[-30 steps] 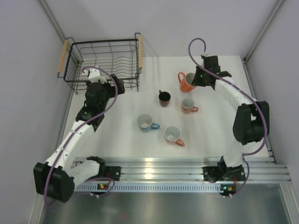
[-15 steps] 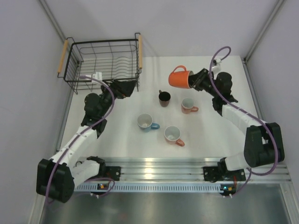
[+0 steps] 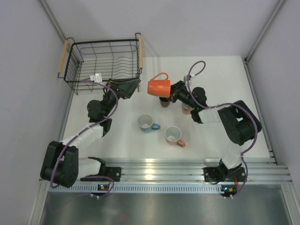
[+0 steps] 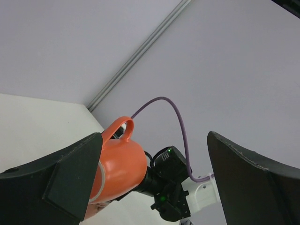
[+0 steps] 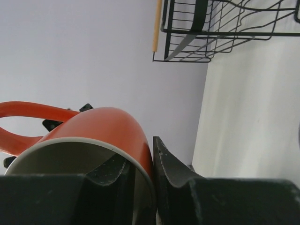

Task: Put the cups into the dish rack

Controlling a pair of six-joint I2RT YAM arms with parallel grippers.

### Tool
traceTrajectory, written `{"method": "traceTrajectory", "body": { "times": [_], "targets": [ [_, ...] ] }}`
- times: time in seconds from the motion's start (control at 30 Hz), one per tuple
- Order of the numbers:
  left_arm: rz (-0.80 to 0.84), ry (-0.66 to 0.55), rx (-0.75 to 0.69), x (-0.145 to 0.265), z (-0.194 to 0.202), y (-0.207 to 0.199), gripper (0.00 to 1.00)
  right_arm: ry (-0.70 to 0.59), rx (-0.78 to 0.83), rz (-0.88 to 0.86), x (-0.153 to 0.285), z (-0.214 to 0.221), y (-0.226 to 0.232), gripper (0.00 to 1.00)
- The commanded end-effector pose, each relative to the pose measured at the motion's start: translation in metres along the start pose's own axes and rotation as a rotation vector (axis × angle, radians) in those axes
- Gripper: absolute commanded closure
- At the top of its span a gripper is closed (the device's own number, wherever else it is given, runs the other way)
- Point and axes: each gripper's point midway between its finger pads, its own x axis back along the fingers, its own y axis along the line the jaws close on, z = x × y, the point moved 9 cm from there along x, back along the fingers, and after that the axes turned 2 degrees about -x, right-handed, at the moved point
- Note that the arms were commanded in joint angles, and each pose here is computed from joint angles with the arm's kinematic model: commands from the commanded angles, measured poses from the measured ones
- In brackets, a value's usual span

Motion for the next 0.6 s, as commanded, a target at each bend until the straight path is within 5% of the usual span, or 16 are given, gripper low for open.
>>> {"method": "traceTrajectory", "body": {
  "times": [0.0, 0.57],
  "targets": [
    [0.134, -0.085, -0.136, 0.004, -0.011, -0.026, 0.01, -0.011, 0.185, -0.628, 0.006, 0.015, 0.11, 1.0],
    [0.115, -0.151, -0.283, 0.016, -0.005, -0.023, 0.01, 0.117, -0.008, -0.769, -0.018, 0.077, 0.152, 1.0]
  ]
}}
